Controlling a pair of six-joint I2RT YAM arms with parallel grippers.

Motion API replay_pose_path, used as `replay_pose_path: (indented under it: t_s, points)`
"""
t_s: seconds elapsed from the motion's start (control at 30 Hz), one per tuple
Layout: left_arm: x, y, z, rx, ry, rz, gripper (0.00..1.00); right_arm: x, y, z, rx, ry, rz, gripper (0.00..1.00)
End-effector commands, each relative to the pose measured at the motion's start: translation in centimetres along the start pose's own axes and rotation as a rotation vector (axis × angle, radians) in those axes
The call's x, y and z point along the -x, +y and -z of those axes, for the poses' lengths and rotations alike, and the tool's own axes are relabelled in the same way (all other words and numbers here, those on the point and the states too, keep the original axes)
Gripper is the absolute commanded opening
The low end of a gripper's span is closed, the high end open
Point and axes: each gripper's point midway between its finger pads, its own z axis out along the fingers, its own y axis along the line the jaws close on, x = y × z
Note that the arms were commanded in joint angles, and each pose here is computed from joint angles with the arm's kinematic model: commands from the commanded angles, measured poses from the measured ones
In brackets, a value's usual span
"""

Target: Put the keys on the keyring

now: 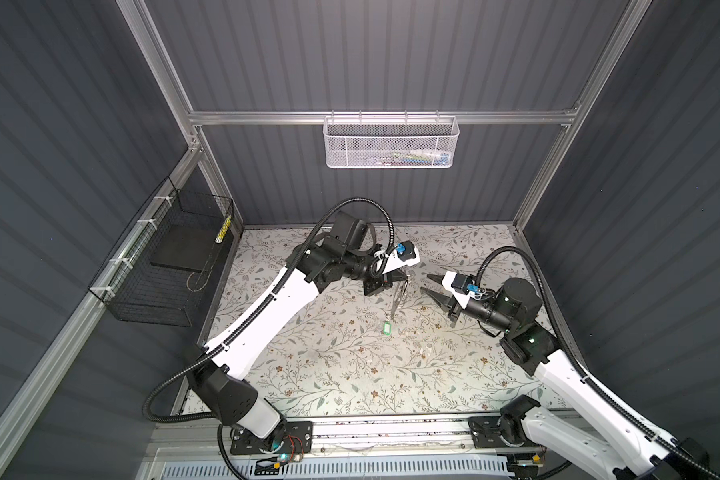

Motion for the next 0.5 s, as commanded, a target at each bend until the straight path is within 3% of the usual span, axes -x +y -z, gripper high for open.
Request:
replay_pose_path:
  t_s: [0.0, 0.47]
  points:
    - [-1.7, -1.1, 0.0, -0.033, 0.13, 0.017, 0.0, -0.5, -0.4, -0.2, -0.035, 0.072, 0.018, 0.35]
    - [-1.1, -1.8, -0.5, -0.055, 0.16, 0.031, 0.0, -0.5, 1.0, -2.1, 0.011, 0.055, 0.001, 0.21]
